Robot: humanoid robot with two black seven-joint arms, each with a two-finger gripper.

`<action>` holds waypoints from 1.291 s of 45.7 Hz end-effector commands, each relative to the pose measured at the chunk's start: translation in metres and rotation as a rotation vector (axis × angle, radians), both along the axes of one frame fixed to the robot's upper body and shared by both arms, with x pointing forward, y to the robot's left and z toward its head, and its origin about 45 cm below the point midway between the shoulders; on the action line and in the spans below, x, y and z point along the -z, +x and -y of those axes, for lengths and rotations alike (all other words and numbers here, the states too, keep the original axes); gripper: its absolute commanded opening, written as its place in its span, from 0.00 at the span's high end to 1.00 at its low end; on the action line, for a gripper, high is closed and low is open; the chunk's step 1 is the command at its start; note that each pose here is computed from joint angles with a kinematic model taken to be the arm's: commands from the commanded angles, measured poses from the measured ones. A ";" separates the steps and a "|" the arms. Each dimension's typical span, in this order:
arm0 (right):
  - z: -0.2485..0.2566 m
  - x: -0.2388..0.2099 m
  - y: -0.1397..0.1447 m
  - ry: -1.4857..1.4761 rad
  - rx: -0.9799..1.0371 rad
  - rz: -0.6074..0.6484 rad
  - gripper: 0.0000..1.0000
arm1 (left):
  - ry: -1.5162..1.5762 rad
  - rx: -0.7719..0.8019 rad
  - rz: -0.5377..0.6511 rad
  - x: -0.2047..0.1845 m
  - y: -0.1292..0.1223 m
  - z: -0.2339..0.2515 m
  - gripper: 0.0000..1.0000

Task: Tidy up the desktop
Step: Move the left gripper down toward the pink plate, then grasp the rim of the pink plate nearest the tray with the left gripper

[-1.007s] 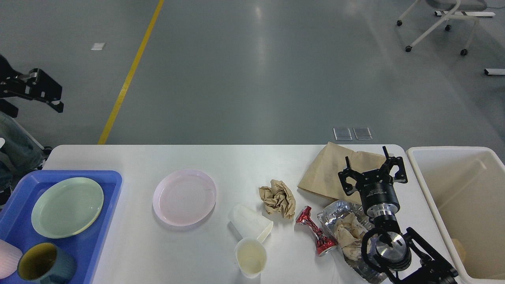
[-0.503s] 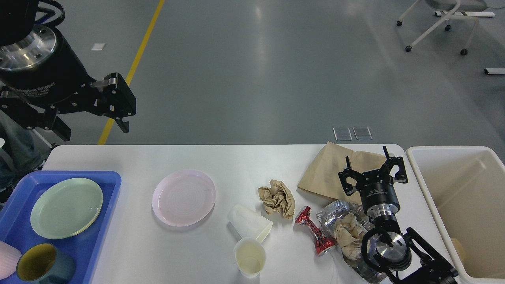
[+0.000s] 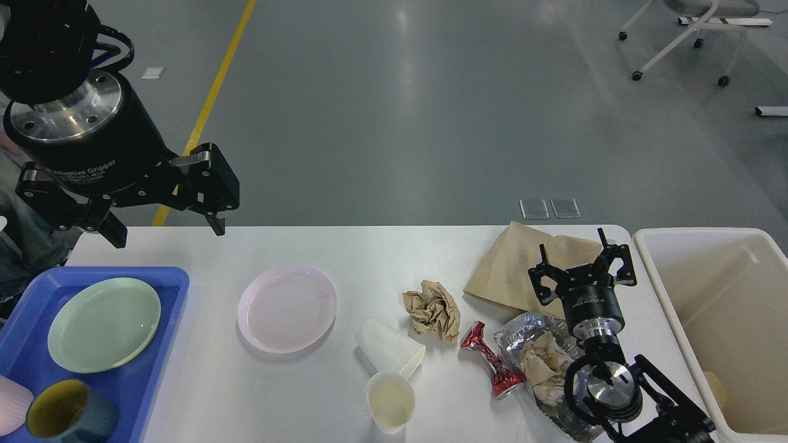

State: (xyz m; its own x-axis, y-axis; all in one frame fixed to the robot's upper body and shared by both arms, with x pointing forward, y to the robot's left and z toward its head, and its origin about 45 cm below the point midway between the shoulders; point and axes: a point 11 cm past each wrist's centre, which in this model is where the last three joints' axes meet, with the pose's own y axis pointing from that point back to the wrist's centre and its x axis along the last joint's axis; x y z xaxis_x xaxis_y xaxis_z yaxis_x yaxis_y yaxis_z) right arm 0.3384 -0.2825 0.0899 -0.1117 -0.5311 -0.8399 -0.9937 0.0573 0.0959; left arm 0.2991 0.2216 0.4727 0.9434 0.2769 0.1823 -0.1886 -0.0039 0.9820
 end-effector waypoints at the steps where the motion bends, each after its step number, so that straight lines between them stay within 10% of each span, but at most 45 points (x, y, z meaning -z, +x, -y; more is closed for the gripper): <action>1: 0.000 0.000 0.000 0.001 0.000 0.000 0.00 | -0.013 -0.008 0.018 0.002 0.007 -0.004 0.04; 26: 0.000 0.000 0.000 0.001 0.000 0.000 0.00 | -0.062 -0.089 -0.001 0.170 0.059 -0.058 0.04; 46: 0.000 0.000 0.000 0.001 0.000 0.000 0.00 | -0.077 -0.368 0.225 0.309 0.051 -0.091 0.06; 59: 0.000 0.000 0.000 0.001 0.000 0.000 0.00 | -0.103 -0.502 0.134 0.358 0.040 -0.071 0.06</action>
